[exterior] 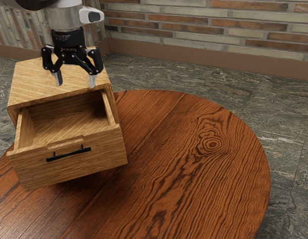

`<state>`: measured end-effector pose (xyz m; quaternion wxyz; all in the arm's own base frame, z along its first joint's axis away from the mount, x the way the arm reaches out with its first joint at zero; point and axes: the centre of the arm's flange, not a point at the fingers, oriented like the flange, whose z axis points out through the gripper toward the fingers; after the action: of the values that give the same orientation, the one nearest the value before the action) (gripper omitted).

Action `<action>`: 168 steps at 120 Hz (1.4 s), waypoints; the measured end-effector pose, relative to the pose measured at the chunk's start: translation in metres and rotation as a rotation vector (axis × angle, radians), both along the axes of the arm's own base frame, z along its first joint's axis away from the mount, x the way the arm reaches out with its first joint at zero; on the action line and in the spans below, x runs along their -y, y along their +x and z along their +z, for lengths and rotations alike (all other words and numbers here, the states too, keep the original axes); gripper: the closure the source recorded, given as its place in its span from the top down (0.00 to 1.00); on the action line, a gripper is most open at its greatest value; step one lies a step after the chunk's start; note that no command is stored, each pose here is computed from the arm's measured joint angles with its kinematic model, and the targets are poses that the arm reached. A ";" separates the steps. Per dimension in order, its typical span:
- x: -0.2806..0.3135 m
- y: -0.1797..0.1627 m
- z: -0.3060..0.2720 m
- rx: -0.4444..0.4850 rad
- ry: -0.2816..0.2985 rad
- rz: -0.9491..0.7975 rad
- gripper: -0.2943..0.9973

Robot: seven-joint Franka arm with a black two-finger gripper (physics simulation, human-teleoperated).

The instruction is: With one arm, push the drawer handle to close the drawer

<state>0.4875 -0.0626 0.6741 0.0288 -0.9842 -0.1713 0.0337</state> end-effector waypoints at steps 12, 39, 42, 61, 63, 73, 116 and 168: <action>-0.003 0.002 0.006 0.041 0.000 0.042 0.77; 0.017 -0.017 0.023 0.072 0.022 0.084 0.77; 0.020 -0.024 0.024 0.071 0.030 0.088 0.76; 0.029 -0.076 -0.026 -0.027 0.088 0.129 0.45; 0.028 -0.078 -0.032 -0.034 0.086 0.132 0.42; 0.028 -0.098 -0.076 -0.065 0.075 0.156 0.32; 0.038 -0.133 -0.154 0.051 -0.032 0.271 0.18; 0.034 -0.126 -0.163 0.132 -0.005 0.371 0.17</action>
<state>0.3612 -0.0970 0.5109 0.0083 -0.9359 -0.3512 -0.0257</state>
